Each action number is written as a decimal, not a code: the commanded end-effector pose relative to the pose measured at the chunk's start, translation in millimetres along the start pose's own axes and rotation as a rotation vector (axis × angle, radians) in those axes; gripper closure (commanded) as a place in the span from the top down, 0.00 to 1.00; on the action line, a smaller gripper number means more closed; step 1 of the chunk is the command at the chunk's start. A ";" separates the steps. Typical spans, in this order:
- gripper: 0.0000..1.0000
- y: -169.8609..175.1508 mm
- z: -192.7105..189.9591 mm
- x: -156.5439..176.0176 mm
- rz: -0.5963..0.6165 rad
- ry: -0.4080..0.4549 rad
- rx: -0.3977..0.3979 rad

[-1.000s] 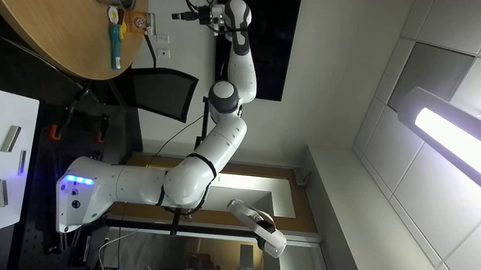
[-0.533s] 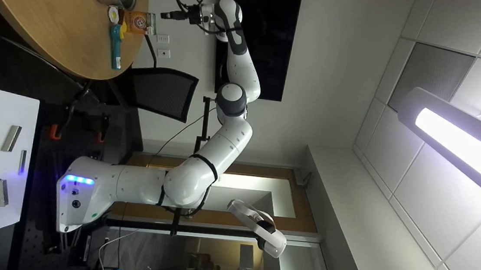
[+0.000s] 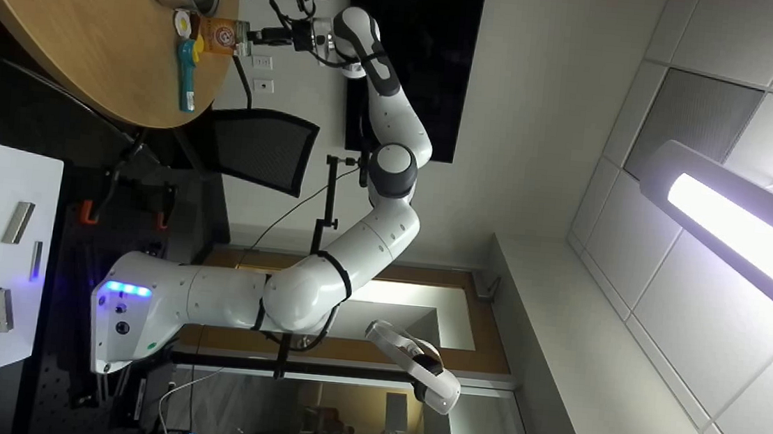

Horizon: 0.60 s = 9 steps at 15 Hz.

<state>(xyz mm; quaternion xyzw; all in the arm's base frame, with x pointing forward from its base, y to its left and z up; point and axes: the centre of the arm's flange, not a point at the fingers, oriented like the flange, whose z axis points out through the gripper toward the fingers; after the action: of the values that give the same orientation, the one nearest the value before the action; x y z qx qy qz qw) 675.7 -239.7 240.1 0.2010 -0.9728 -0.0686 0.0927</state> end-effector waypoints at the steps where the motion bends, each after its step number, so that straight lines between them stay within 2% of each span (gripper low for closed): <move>1: 1.00 43.0 10.2 68.2 0.067 -0.008 0.060; 4: 1.00 38.3 14.1 96.2 0.035 -0.007 0.149; 6: 1.00 40.4 16.6 110.2 -0.036 -0.030 0.199; 9: 1.00 43.5 22.7 111.6 -0.205 -0.097 0.239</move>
<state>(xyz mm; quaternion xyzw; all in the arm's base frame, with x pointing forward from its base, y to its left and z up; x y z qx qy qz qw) 605.3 -268.3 234.8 0.2445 -0.9680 0.0220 0.0522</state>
